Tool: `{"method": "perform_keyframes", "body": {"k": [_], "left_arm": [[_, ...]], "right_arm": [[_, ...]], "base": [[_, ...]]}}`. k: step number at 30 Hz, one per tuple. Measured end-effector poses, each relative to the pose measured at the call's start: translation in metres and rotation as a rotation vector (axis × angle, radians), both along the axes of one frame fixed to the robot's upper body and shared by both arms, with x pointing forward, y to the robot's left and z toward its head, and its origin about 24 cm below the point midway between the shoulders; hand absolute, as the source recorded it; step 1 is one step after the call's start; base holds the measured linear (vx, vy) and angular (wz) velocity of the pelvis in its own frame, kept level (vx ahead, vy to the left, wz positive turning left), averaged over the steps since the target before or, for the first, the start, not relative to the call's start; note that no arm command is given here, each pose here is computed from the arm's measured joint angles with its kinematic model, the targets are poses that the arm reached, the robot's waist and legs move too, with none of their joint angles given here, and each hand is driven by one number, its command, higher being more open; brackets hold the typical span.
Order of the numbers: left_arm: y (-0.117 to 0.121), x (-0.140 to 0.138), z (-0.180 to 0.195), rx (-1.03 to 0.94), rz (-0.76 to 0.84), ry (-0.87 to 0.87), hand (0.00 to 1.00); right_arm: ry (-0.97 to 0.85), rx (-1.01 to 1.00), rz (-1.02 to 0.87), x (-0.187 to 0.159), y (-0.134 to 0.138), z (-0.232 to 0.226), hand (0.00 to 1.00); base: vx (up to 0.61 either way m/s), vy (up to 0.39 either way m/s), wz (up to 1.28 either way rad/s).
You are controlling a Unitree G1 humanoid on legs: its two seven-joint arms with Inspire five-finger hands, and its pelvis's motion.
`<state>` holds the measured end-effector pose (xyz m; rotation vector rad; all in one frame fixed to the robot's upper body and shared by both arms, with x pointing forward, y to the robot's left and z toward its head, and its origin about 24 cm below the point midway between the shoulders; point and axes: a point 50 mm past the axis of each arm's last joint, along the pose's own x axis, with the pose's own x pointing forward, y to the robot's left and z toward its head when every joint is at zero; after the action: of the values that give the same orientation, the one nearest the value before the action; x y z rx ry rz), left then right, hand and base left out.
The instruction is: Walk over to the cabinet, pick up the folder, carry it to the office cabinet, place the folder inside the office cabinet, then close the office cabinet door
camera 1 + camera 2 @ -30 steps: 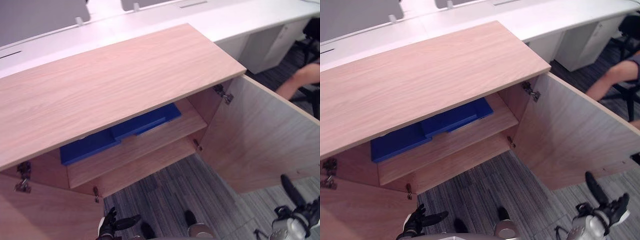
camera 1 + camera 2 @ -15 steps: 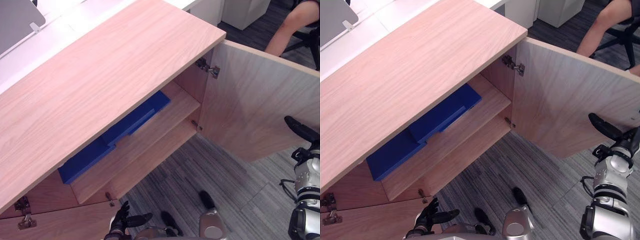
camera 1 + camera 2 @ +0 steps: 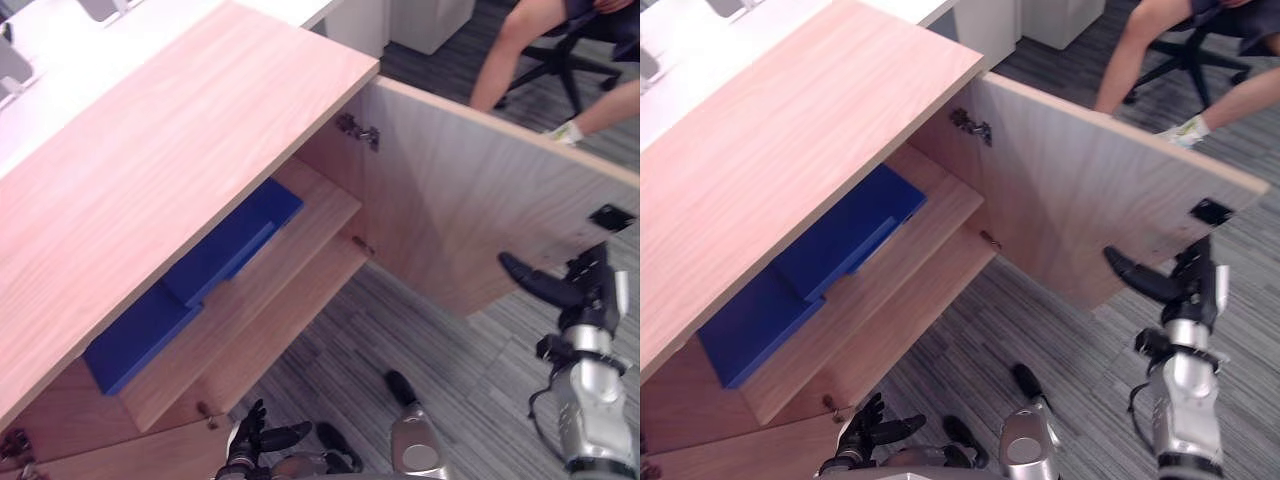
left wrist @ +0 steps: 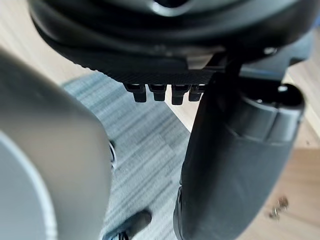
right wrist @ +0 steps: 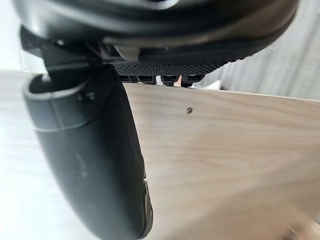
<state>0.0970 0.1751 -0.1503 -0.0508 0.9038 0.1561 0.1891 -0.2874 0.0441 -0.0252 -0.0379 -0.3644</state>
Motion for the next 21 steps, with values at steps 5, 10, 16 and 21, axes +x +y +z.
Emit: {"method": "perform_keyframes", "body": {"k": [5, 10, 16, 21], "left_arm": [[0.017, -0.002, -0.001, 0.035, -0.016, 0.023, 1.0], [0.022, -0.002, -0.003, 0.051, -0.067, 0.049, 1.0], [0.026, -0.001, -0.003, 0.061, -0.1, 0.056, 1.0], [0.024, 0.009, -0.001, 0.072, -0.124, 0.037, 1.0]], "right_arm": [[0.166, 0.039, 0.247, -0.048, 0.042, -0.023, 1.0], [0.344, 0.006, 0.573, -0.076, 0.062, -0.026, 1.0], [0.357, 0.009, 1.02, -0.075, 0.11, -0.018, 1.0], [0.023, -0.033, 0.972, -0.003, 0.146, 0.0, 1.0]], "base": [[0.03, -0.059, -0.2], [-0.04, -0.021, 0.0], [-0.07, -0.051, 0.63], [-0.04, -0.073, 1.18]]}}
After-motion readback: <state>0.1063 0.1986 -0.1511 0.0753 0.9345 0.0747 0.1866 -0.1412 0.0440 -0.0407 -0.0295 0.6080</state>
